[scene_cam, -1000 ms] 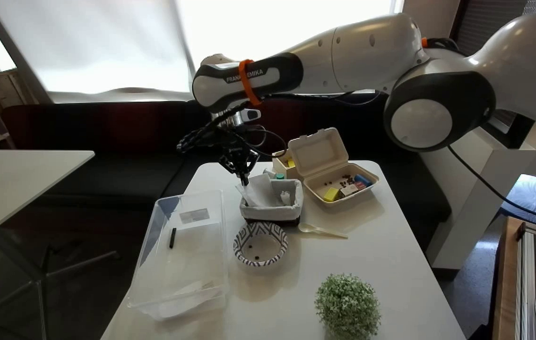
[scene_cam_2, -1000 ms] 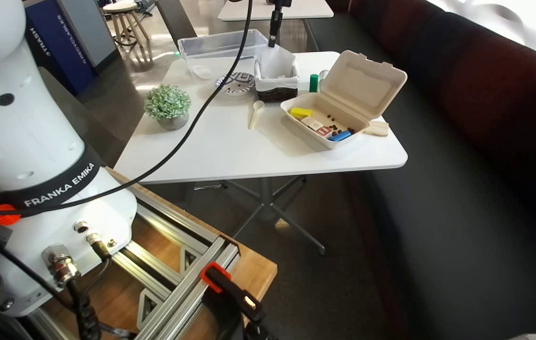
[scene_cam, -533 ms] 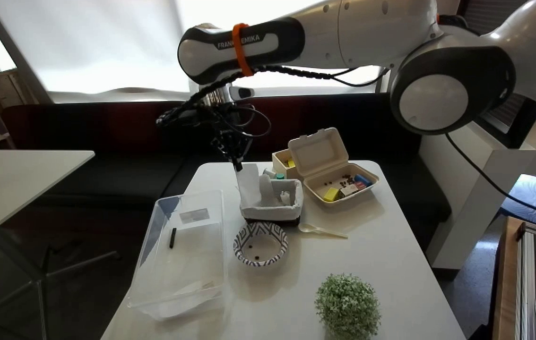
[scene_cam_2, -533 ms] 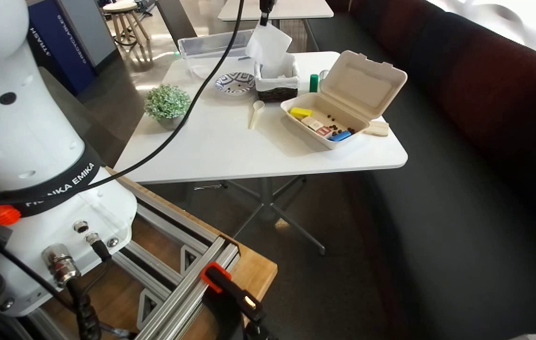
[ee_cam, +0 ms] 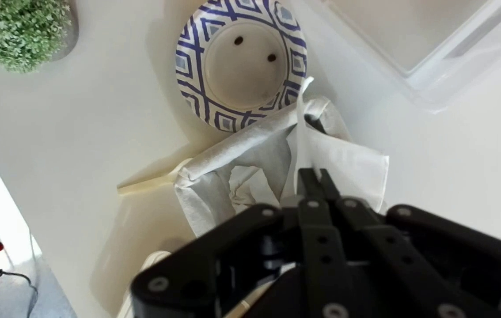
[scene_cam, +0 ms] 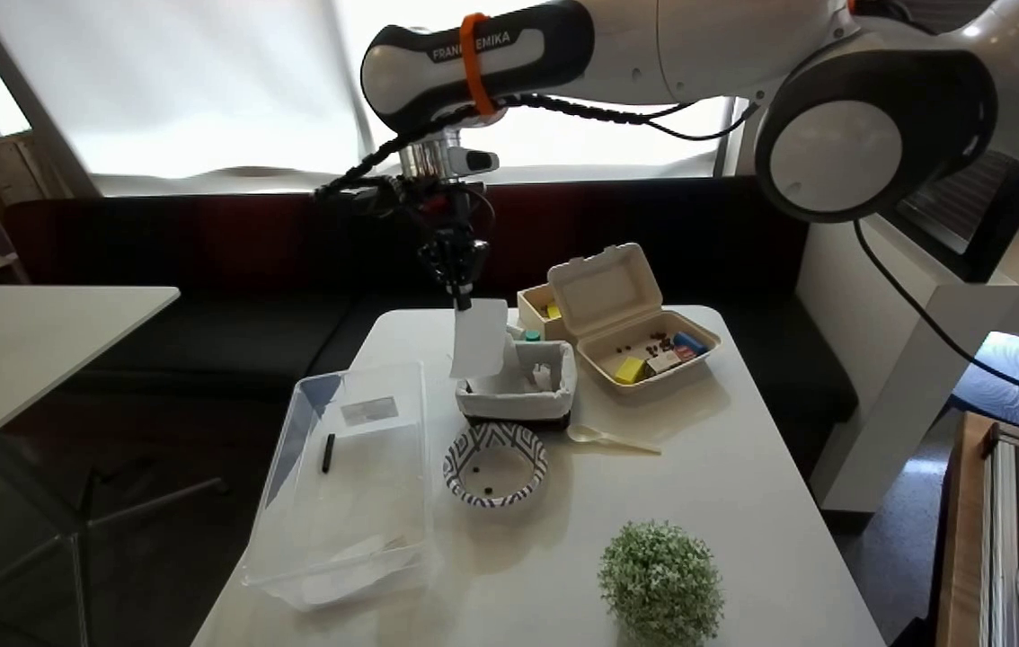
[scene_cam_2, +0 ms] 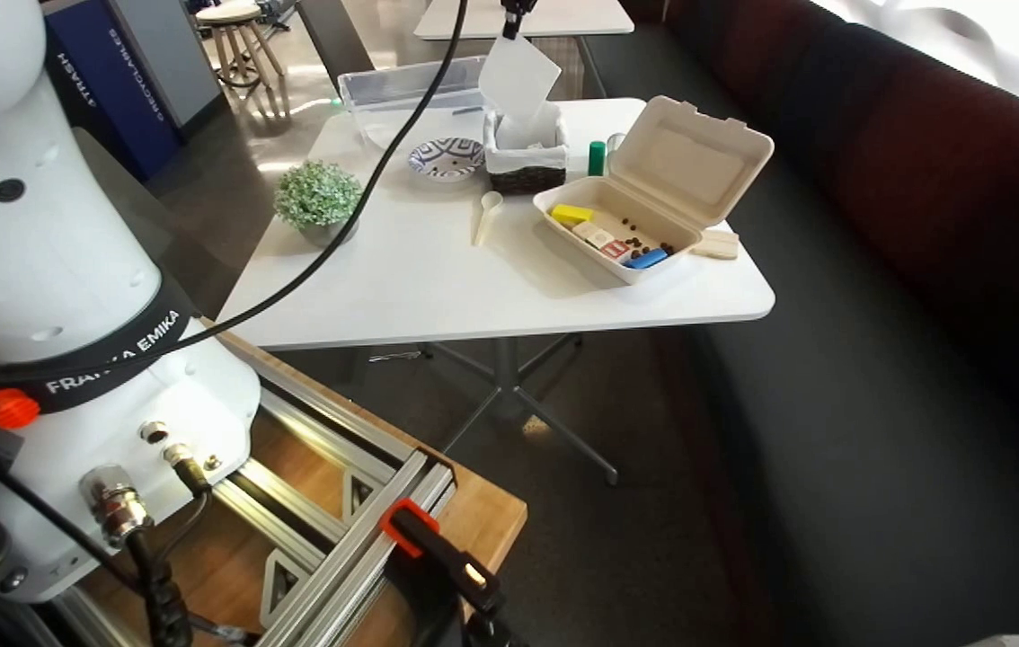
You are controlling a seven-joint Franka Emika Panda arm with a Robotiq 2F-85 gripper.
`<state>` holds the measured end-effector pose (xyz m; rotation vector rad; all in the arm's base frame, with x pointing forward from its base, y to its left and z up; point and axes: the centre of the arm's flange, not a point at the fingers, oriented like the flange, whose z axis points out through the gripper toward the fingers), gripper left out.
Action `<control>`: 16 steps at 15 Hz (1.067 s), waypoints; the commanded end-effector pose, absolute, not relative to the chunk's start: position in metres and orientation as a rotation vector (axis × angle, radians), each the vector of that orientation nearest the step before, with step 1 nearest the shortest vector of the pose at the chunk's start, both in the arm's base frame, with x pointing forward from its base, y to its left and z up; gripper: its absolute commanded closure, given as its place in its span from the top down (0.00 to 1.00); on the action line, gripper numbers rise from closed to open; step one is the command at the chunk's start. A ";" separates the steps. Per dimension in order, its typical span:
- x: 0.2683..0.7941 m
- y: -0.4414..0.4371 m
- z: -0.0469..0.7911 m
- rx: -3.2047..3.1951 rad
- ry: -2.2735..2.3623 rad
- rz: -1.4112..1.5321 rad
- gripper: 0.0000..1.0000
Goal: Remove one napkin from the basket and put it inside the takeaway pack
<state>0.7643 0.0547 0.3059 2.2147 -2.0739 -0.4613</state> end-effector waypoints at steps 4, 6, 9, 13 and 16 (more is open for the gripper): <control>0.745 0.043 0.295 1.959 -2.145 -0.455 0.00; 0.724 0.030 0.282 1.830 -2.180 -0.481 0.00; 0.688 0.025 0.259 1.687 -2.117 -0.627 0.00; 0.648 0.020 0.239 1.593 -2.127 -0.732 0.00; 0.622 0.013 0.232 1.439 -2.236 -0.801 0.00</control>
